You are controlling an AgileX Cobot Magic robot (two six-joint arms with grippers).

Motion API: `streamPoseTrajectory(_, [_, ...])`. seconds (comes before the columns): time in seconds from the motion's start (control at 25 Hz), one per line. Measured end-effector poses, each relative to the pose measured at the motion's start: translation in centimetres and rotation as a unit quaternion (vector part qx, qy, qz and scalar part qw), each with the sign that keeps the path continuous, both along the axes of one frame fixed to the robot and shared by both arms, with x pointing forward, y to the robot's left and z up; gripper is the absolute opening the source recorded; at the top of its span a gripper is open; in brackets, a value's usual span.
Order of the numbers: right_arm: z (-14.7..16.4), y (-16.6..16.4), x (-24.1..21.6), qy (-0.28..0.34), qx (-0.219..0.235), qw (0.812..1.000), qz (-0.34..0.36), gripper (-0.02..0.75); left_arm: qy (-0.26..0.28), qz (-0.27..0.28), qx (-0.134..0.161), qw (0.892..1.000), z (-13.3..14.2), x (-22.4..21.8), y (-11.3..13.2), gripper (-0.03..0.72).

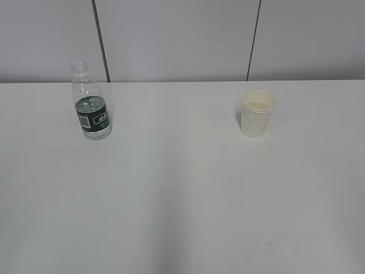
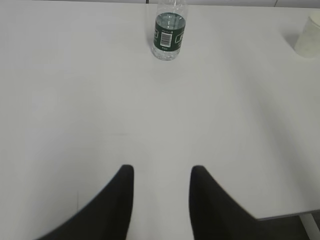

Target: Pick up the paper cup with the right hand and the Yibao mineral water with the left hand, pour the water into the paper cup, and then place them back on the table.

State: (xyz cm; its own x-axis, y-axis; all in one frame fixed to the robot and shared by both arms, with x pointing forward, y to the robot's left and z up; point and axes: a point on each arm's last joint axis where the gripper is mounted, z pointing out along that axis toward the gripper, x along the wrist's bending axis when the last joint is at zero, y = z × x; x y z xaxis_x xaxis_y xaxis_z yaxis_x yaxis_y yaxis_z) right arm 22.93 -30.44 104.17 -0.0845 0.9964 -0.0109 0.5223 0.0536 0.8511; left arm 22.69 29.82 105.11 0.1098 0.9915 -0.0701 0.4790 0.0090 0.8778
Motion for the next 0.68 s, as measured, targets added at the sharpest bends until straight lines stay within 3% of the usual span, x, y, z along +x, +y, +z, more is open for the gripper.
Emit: streamPoseTrajectory(0.68, [0.0,0.0,0.0,0.0,0.0,1.0,0.0,0.585,0.0,0.0,0.0,1.0,0.0,0.0,0.0,0.242])
